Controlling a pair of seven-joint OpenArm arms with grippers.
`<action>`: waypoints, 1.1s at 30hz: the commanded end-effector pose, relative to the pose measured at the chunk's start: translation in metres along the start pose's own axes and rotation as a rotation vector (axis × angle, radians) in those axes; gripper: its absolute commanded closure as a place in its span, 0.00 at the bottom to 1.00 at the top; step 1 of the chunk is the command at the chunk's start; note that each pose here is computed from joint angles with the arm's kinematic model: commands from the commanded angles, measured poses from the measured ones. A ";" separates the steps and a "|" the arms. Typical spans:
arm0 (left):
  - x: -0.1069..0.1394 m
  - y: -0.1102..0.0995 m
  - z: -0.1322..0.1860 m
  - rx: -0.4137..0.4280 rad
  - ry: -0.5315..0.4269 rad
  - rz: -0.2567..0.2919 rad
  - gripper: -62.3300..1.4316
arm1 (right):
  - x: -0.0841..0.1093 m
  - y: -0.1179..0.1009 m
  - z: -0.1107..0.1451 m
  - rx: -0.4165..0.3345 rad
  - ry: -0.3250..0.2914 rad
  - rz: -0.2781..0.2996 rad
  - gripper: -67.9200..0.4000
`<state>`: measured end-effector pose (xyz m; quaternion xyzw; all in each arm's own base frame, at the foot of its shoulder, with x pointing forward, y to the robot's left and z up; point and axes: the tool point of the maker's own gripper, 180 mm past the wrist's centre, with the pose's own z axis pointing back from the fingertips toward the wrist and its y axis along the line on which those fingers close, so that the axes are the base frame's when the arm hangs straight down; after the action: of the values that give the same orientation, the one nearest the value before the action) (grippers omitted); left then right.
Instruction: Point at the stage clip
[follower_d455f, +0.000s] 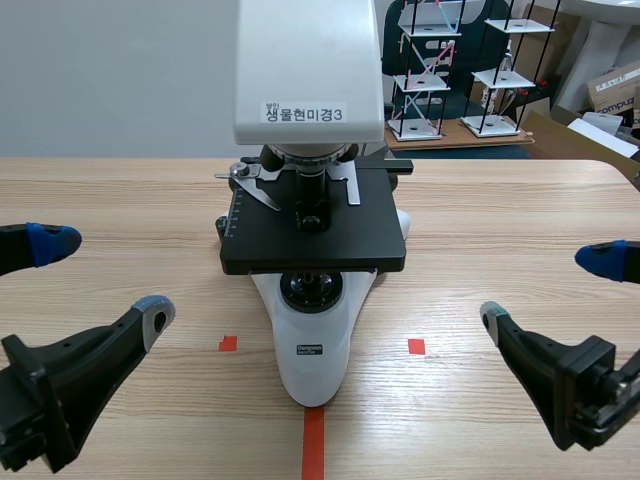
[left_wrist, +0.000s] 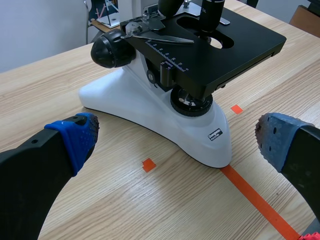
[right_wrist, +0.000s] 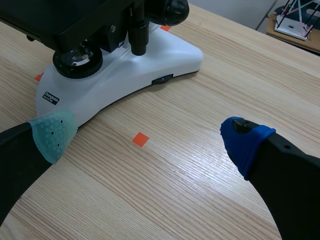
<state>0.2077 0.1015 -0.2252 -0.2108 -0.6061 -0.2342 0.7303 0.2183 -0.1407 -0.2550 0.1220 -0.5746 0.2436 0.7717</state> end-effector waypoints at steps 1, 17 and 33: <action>0.010 -0.004 0.000 -0.012 -0.029 -0.001 0.00 | 0.009 -0.001 -0.001 -0.001 -0.035 0.000 0.06; 0.009 -0.004 0.000 -0.012 -0.028 -0.004 0.00 | 0.009 -0.001 -0.001 -0.001 -0.034 0.000 0.06; 0.014 -0.001 -0.005 -0.055 -0.028 -0.054 0.76 | 0.009 -0.001 -0.001 -0.001 -0.034 0.000 0.06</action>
<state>0.2077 0.0980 -0.2232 -0.2166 -0.6007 -0.2631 0.7232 0.2183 -0.1407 -0.2550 0.1220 -0.5746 0.2436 0.7717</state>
